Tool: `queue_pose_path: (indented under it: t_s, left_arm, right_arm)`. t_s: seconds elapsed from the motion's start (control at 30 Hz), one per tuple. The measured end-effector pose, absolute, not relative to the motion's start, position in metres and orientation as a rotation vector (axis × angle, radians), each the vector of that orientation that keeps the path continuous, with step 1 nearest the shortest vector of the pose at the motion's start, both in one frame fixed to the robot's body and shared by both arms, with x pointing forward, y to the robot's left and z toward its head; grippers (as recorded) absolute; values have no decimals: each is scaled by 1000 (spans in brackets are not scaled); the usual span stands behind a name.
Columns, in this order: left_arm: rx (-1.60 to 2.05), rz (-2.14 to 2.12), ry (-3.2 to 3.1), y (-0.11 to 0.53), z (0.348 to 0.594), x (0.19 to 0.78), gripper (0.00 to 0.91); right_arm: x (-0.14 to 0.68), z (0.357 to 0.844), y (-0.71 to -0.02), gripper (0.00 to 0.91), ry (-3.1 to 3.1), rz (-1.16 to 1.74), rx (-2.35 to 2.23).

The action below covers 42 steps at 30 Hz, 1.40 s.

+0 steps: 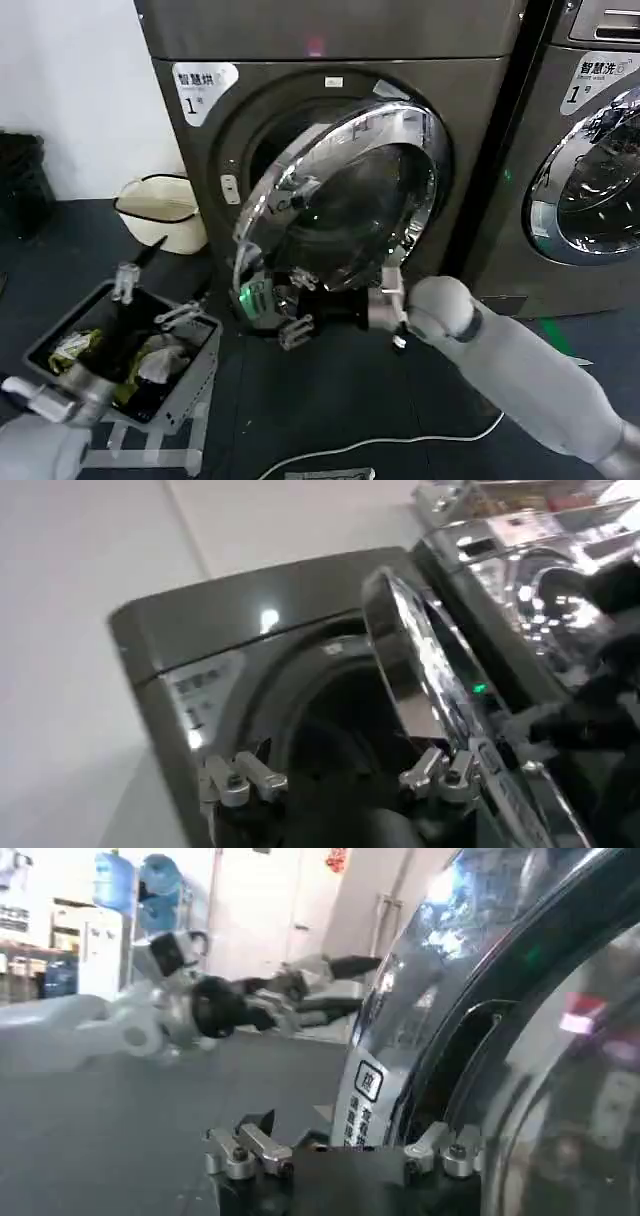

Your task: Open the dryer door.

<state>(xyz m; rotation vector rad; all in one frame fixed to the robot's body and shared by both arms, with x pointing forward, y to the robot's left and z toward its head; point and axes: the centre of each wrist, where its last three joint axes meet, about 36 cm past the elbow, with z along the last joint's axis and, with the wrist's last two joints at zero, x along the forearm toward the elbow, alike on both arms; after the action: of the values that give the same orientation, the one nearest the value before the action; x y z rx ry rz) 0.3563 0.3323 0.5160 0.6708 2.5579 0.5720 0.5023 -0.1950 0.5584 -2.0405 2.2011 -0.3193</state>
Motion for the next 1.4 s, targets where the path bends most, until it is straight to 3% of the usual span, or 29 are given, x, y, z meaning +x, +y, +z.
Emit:
queue_pose_path:
  t_s: [0.83,1.4]
  left_arm:
    - [1022,567,2402,275,512,416,907]
    - [1191,513,2299,235,503,437,907]
  right_arm:
    - [437,556,-315,907,2421,-303,-1732]
    - [330,534,-415,907,2735,-404,-1059]
